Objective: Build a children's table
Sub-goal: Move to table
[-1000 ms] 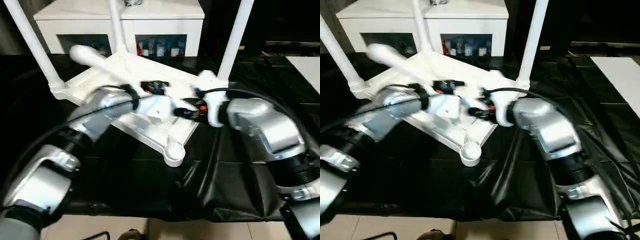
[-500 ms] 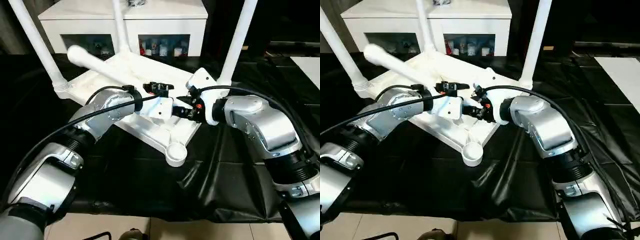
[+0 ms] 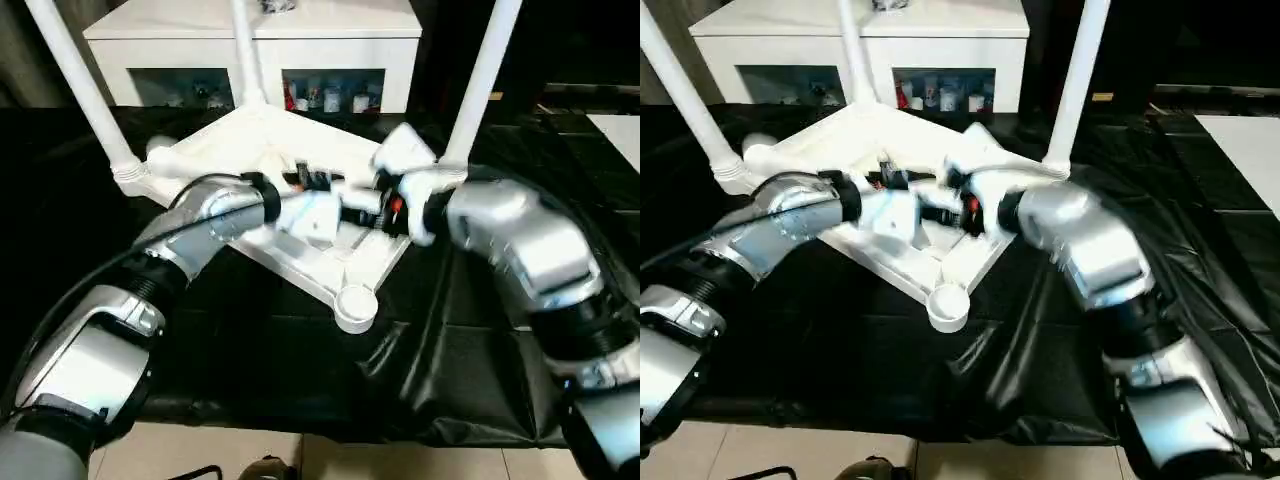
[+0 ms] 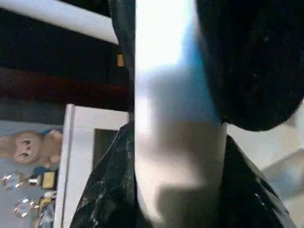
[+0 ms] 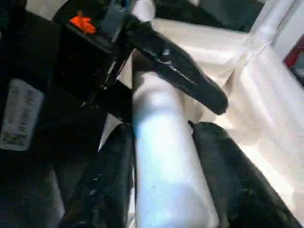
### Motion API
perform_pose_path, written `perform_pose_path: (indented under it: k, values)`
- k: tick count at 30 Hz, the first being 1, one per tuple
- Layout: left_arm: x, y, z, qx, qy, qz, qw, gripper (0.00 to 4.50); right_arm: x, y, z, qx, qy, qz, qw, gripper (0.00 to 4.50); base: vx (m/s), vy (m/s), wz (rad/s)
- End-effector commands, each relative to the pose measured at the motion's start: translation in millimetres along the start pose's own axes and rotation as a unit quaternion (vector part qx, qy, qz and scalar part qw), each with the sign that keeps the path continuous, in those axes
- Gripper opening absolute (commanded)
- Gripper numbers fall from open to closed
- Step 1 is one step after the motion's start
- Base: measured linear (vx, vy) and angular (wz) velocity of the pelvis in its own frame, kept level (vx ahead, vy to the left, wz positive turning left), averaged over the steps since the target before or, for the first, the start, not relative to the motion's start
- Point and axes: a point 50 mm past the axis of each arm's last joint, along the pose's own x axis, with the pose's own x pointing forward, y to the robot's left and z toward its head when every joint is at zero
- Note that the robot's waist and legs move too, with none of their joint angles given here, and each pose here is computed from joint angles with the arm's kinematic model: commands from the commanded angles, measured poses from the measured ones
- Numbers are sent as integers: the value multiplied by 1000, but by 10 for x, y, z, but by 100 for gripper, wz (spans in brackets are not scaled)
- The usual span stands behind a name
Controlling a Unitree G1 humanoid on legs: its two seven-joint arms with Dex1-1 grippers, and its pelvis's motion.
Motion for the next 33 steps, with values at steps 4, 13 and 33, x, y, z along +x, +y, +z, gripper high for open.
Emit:
perform_pose_path:
  k: [4,13,33]
  values:
    - [-34,93,16,20,-11,2,1000,152,-294,-380,371,9,-109,-102,989,264,0,0,0]
    - [-203,396,-100,23,14,63,998,151,-848,-620,815,157,-433,-127,878,267,0,0,0]
    - [-748,1041,-102,-320,-127,293,892,151,-504,-327,245,122,-335,-124,926,267,0,0,0]
